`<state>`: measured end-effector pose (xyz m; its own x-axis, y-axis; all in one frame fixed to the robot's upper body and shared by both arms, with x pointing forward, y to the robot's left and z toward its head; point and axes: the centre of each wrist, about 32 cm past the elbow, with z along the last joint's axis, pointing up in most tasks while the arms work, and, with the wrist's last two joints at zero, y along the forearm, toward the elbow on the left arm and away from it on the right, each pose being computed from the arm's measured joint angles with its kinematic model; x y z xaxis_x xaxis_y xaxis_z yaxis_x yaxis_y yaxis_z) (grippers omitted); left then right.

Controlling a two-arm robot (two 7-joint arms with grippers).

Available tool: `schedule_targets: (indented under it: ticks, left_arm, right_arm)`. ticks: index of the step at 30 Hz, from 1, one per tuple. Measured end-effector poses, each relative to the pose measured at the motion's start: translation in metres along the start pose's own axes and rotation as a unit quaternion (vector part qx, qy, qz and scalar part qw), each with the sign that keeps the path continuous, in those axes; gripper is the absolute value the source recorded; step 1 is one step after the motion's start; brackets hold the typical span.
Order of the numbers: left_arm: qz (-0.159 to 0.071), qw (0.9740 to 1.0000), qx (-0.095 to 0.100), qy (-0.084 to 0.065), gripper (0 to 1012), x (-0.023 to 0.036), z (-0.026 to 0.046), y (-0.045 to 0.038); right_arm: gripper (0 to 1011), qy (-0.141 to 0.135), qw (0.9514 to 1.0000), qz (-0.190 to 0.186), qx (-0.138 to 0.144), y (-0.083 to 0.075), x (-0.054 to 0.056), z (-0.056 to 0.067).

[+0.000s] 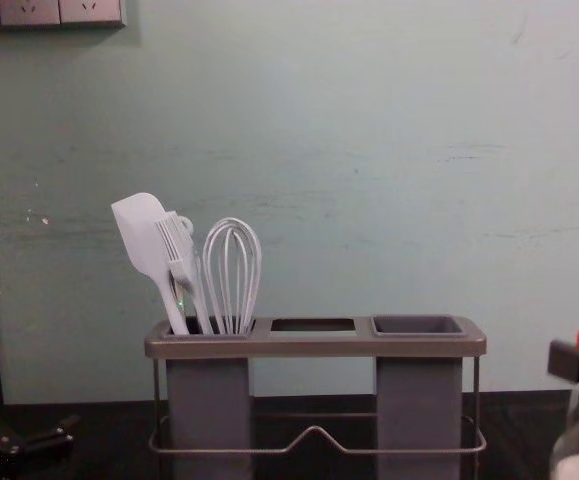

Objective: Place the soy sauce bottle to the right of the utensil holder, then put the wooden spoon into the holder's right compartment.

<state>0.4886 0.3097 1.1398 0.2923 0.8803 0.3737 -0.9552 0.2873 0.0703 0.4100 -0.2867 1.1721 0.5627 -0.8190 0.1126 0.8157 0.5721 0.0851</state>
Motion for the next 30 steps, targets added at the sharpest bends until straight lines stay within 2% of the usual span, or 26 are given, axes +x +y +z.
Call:
schedule_targets:
  ticks: [3,8,16,21,26,30]
  left_arm:
    - [0.0,1.0,0.0,0.0,1005,0.0,0.0,0.0]
    - [0.0,1.0,0.0,0.0,1005,0.0,0.0,0.0]
    - [0.0,1.0,0.0,0.0,1005,0.0,0.0,0.0]
    - [0.0,1.0,0.0,0.0,1005,0.0,0.0,0.0]
    - [0.0,1.0,0.0,0.0,1005,0.0,0.0,0.0]
    - [0.0,1.0,0.0,0.0,1005,0.0,0.0,0.0]
  right_arm:
    - [382,-0.011,0.9999,-0.011,0.002,0.001,0.011,0.004]
    - [382,-0.019,0.9996,-0.021,0.003,0.005,0.022,0.005]
    - [382,-0.016,0.9992,-0.036,0.004,0.017,0.038,0.0]
    - [382,-0.004,0.9991,-0.043,0.005,0.028,0.043,-0.007]
    - [382,0.03,0.9984,-0.046,0.012,0.04,0.047,-0.015]
    - [382,0.043,0.9977,-0.051,0.013,0.048,0.048,-0.021]
